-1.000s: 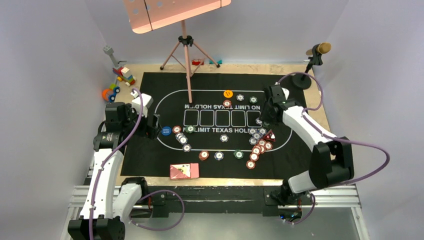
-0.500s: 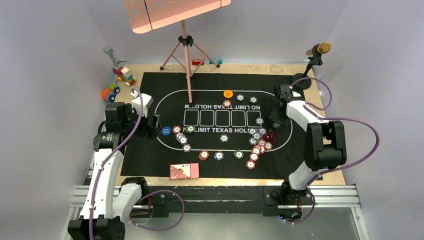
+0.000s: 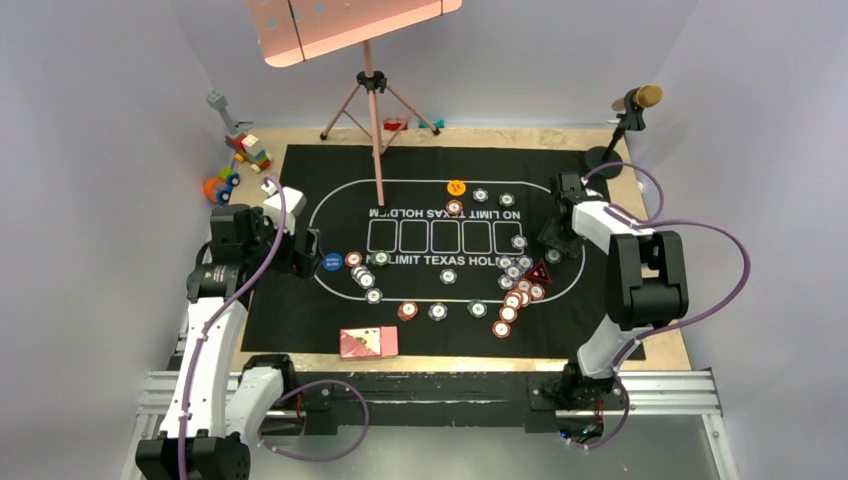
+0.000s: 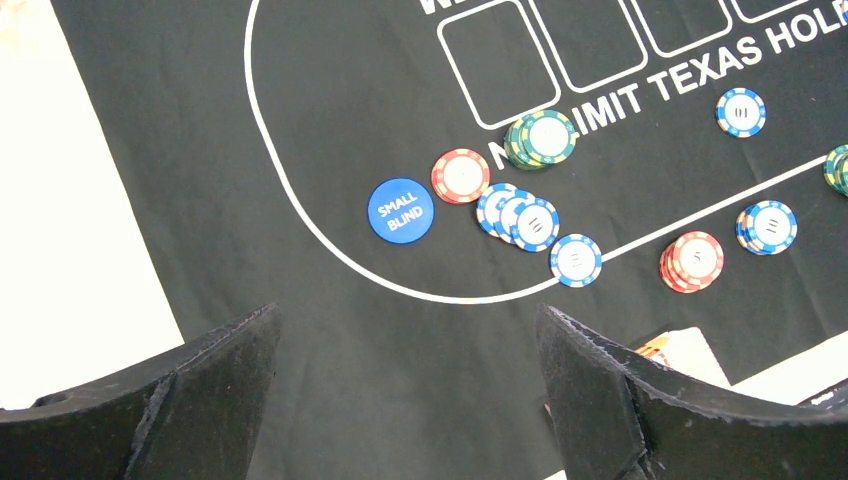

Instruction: Distribute texas hold em gaming equipment

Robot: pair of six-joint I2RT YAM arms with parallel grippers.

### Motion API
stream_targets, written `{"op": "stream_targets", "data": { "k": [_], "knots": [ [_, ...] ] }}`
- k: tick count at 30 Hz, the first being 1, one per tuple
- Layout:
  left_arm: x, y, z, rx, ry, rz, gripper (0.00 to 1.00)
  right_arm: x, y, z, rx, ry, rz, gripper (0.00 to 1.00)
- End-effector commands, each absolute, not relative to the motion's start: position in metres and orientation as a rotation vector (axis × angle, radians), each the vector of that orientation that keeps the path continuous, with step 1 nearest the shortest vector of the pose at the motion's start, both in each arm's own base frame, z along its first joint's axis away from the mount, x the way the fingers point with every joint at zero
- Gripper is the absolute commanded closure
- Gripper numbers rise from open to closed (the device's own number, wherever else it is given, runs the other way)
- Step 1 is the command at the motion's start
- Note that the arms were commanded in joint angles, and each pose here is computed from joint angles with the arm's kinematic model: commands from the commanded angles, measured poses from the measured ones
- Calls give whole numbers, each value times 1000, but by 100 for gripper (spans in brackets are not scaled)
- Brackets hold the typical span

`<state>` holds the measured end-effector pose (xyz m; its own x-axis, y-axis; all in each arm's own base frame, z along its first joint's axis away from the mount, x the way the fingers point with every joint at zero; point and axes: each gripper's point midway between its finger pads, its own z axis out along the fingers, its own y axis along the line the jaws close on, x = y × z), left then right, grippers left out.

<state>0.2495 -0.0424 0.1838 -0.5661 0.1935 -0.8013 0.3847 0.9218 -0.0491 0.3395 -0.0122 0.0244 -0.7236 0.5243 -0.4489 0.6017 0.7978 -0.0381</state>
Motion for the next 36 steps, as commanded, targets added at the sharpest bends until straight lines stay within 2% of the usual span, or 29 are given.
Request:
{"op": "stream_targets", "data": {
  "k": [1, 6, 15, 20, 24, 30, 36],
  "knots": [
    [252, -44, 189, 436, 2148, -276, 0, 347, -13, 35, 877, 2505, -221, 44],
    [252, -45, 189, 436, 2147, -278, 0, 346, -13, 43, 869, 2495, -212, 34],
    [252, -46, 189, 444, 2151, -286, 0, 345, 2, 100, 770, 2369, -101, 31],
    [248, -55, 195, 493, 2129, -343, 0, 331, 58, 122, 533, 2365, -9, 31],
    [245, -67, 205, 630, 2090, -346, 0, 317, 107, 132, 356, 2374, 119, 31],
    [221, -98, 198, 1028, 2041, -357, 0, 299, 141, 145, 165, 2353, 310, 31],
    [170, -125, 176, 1408, 1883, -609, 0, 289, 138, 143, 130, 2365, 312, 31]
  ]
}}
